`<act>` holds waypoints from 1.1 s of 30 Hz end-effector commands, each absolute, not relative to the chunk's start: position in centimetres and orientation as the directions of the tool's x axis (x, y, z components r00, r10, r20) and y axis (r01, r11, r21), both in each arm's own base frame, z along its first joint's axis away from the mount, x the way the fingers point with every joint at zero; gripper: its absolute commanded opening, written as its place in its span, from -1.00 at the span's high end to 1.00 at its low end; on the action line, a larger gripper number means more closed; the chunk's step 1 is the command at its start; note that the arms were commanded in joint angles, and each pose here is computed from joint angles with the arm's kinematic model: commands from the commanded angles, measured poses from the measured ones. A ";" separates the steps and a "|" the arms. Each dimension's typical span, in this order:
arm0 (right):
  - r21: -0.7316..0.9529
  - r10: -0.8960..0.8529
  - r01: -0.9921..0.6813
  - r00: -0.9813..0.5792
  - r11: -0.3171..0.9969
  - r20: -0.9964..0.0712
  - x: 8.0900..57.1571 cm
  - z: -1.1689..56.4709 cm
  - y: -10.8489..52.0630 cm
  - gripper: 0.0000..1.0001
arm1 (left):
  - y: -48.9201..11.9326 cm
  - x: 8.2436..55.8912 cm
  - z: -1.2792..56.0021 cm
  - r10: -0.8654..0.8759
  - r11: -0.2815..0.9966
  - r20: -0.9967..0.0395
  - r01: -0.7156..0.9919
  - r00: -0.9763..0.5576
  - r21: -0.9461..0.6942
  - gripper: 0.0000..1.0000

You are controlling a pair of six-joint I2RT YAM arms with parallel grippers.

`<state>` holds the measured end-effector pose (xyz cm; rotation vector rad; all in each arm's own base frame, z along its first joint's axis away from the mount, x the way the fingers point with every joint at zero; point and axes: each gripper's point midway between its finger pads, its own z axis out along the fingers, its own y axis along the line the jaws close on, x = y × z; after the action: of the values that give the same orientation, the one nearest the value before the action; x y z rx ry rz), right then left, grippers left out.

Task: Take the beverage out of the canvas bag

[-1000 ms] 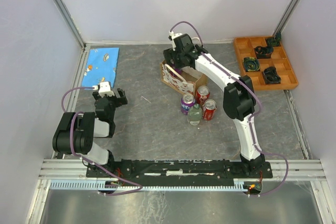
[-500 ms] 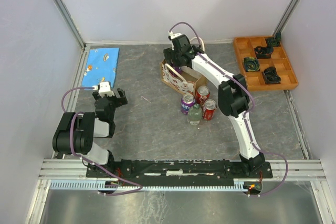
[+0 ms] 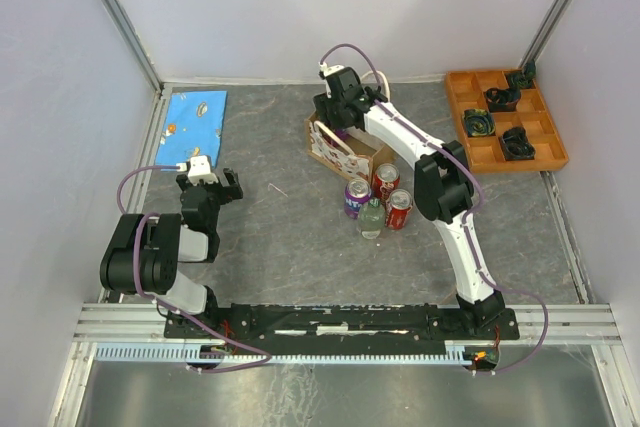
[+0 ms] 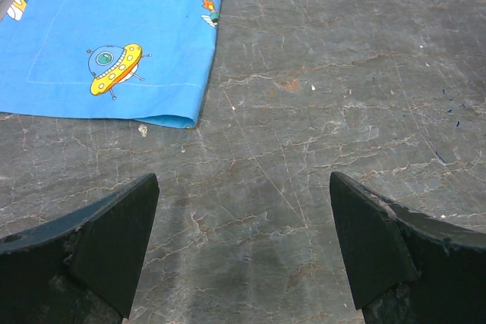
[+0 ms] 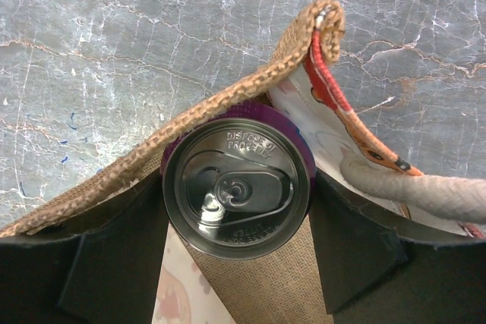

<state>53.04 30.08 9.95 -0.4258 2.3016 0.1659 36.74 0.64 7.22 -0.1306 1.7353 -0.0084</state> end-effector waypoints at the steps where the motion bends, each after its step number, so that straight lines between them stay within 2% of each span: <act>1: -0.041 -0.230 -0.350 -0.520 0.936 -0.823 55.0 17.2 30.0 1.00 | 1.0 37.6 9.1 -0.023 0.996 -0.994 -0.082 -0.104 -0.014 -0.99; 8: -0.024 -0.195 -0.389 -0.407 0.921 -0.892 54.2 25.6 29.6 1.00 | 1.0 37.6 9.2 -0.023 0.996 -0.994 -0.083 -0.103 -0.014 -0.99; 15: 0.009 -0.135 -0.426 -0.308 0.905 -0.942 51.5 31.6 28.9 1.00 | 1.0 37.6 9.1 -0.023 0.996 -0.994 -0.082 -0.104 -0.014 -0.99; 23: -0.018 -0.112 -0.497 -0.161 0.867 -0.981 44.9 38.2 27.5 1.00 | 1.1 37.6 9.1 -0.023 0.996 -0.994 -0.084 -0.104 -0.014 -0.99; 33: -0.093 -0.195 -0.676 -0.077 0.731 -0.978 35.2 39.5 31.2 1.00 | 1.0 37.6 9.1 -0.023 0.996 -0.994 -0.082 -0.104 -0.014 -0.99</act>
<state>38.14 28.97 34.69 -0.6458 1.8143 0.3703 36.75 0.64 7.24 -0.1306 1.7350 -0.0084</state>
